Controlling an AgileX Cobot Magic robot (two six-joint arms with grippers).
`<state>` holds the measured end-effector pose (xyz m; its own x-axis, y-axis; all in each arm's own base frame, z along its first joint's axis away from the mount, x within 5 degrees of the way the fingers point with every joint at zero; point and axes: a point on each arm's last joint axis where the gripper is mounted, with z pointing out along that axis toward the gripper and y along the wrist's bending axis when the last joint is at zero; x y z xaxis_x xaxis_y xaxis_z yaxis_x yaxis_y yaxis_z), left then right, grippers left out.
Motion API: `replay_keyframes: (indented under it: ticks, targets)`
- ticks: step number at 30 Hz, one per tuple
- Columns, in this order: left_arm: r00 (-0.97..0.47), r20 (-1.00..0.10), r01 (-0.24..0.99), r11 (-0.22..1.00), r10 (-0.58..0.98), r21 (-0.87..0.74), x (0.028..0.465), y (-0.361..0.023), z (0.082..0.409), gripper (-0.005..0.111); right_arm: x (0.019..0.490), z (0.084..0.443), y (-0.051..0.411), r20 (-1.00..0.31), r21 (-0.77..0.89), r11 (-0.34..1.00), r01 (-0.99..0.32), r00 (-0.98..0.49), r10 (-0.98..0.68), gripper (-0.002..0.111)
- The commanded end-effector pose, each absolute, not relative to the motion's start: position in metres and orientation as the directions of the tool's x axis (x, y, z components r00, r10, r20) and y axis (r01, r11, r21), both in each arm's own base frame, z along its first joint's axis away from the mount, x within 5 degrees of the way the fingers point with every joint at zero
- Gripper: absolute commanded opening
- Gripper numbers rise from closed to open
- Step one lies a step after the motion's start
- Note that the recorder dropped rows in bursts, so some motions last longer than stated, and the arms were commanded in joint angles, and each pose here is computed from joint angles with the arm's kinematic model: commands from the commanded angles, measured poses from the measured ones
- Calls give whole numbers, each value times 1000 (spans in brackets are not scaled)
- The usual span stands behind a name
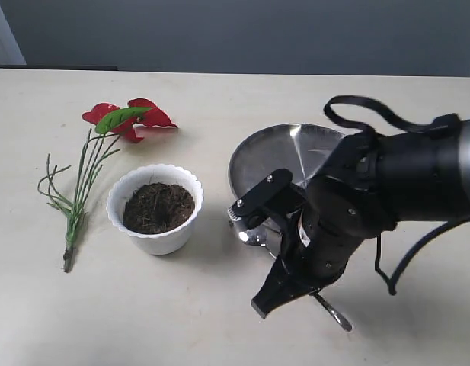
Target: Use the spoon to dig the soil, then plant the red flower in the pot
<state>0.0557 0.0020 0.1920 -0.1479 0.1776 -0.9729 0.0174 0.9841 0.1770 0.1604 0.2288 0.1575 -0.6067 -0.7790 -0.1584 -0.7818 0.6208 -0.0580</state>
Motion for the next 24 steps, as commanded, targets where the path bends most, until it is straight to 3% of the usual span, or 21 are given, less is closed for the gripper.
replay_keyframes:
  ticks: [1, 8, 15, 19, 24]
  targets:
    - [-147, -974, 14, 985, 174, 174, 55, 2, 192, 0, 158, 187, 220, -229, -72, 609, -790, -581, -781, 1]
    - [-147, -974, 14, 985, 174, 174, 55, 2, 192, 0, 163, 237, 219, -327, -183, 475, -861, -403, -855, 1]
    - [-147, -974, 14, 985, 174, 174, 55, 2, 192, 0, 189, 282, 228, -253, -465, 264, -845, -159, -954, 1]
    - [-147, -974, 14, 985, 174, 174, 55, 2, 192, 0, 188, 291, 244, -97, -645, 35, -763, 36, -995, 1]
    - [-147, -974, 14, 985, 174, 174, 55, 2, 192, 0, 174, 278, 277, 175, -765, -277, -581, 226, -958, 1]
